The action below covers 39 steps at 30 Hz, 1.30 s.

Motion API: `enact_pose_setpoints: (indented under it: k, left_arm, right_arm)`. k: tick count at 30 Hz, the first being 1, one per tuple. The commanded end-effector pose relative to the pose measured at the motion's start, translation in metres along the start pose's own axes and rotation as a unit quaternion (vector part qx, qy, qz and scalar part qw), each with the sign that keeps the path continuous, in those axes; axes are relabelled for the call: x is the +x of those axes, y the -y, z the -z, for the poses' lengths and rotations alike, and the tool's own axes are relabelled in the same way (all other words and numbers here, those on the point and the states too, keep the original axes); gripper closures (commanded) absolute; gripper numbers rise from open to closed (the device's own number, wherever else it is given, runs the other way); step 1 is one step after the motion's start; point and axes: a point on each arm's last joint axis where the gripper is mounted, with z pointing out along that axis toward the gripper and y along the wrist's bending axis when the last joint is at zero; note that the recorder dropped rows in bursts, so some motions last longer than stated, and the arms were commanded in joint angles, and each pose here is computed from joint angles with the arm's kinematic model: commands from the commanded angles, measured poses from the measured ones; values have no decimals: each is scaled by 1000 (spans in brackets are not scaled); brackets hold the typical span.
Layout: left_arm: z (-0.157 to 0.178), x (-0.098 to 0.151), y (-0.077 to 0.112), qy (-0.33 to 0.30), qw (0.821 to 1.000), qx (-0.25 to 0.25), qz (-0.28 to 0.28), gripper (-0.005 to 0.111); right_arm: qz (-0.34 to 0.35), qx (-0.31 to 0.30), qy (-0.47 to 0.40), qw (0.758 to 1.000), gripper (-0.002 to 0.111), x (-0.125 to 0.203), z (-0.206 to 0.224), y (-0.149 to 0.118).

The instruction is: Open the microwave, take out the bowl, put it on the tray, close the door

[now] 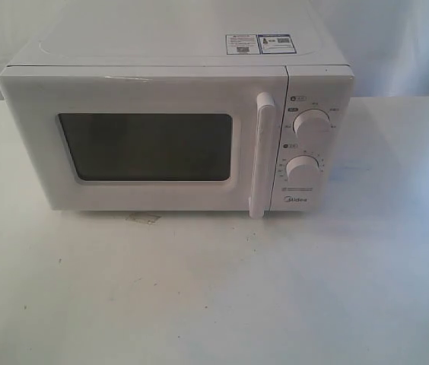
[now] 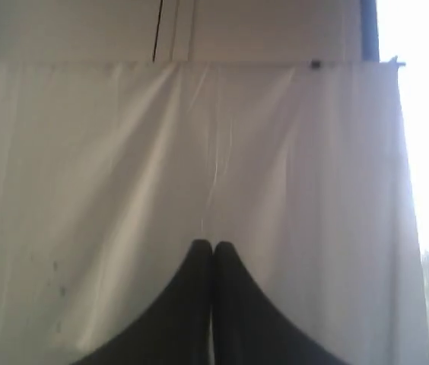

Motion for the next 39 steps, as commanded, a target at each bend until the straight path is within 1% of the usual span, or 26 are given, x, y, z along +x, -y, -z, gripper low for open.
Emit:
enact_pose_setpoints:
  k: [1,3,4,6,12,15,22,25,27,30,32,33,35,39]
  left_arm:
    - [0,1,0,0,1000,0,4,107]
    - [0,1,0,0,1000,0,4,107]
    - [0,1,0,0,1000,0,4,107]
    - [0,1,0,0,1000,0,4,107]
    - [0,1,0,0,1000,0,4,107]
    - [0,1,0,0,1000,0,4,107]
    - [0,1,0,0,1000,0,4,107]
    - [0,1,0,0,1000,0,4,107]
    - [0,1,0,0,1000,0,4,107]
    - [0,1,0,0,1000,0,4,107]
    - [0,1,0,0,1000,0,4,107]
    - [0,1,0,0,1000,0,4,107]
    - [0,1,0,0,1000,0,4,107]
    - [0,1,0,0,1000,0,4,107]
  right_arm:
    - [23,4,-243,970,108,12,-50,4]
    - [23,4,-327,945,108,29,-64,4]
    - [23,3,-345,938,108,36,-70,4]
    - [22,1,-372,928,108,51,-80,4]
    - [21,-3,-412,911,108,81,-96,3]
    - [21,-4,-425,905,108,88,-98,3]
    - [14,-3,-428,904,108,90,-99,3]
    - [-18,4,-427,904,108,90,-99,2]
    - [-35,8,-416,909,108,88,-100,1]
    - [-59,7,-419,906,108,89,-101,-2]
    - [-51,-9,-439,897,108,95,-100,-7]
    - [-36,-26,-452,891,108,99,-99,-10]
    - [-10,-64,-479,875,108,108,-98,-18]
    - [14,-149,-516,843,108,130,-100,-40]
